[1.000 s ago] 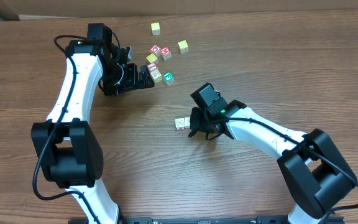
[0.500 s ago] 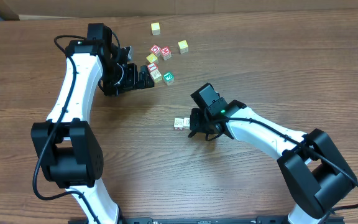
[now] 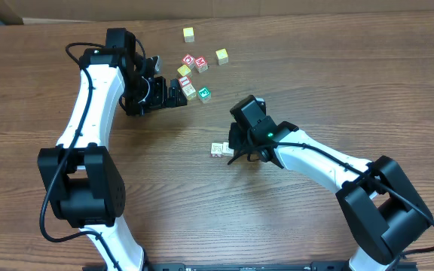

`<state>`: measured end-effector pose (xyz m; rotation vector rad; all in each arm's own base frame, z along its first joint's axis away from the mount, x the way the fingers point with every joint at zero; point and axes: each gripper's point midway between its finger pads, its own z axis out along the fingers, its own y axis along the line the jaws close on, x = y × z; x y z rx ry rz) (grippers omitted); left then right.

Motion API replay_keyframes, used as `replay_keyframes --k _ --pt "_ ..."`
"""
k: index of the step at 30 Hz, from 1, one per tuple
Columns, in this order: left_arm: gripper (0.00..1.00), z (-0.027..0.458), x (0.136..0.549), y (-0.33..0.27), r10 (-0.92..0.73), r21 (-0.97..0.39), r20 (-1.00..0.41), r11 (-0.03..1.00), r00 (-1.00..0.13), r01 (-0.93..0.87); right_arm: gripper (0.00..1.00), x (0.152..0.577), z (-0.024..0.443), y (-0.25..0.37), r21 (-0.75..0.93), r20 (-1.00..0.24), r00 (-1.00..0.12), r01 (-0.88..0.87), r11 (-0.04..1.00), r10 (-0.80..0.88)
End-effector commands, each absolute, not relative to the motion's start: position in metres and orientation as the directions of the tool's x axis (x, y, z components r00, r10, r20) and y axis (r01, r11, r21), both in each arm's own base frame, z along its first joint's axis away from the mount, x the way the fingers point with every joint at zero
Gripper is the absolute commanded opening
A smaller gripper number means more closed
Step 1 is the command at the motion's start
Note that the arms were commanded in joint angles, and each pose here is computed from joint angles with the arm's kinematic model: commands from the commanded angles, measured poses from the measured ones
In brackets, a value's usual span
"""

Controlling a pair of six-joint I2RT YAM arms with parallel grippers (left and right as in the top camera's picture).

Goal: Flip 5 blocks

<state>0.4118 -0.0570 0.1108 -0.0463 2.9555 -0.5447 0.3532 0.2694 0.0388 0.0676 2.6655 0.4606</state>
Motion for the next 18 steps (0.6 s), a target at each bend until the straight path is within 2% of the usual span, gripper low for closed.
replay_keyframes --k 1,3,18 --pt "1.0 0.114 0.418 -0.052 -0.052 -0.349 -0.148 0.937 -0.988 0.003 0.1 0.363 0.049 0.275 0.304 -0.489 -0.871 -0.123 0.945 0.044" --pt "1.0 0.114 0.418 -0.052 -0.052 -0.349 -0.148 0.937 -0.988 0.003 0.04 0.368 0.053 0.277 0.314 -0.508 -0.86 -0.127 0.941 0.054" --pt "1.0 0.114 0.418 -0.052 -0.052 -0.349 -0.148 0.937 -0.988 0.003 0.04 0.363 0.036 0.286 0.331 -0.475 -0.88 -0.16 0.93 0.018"
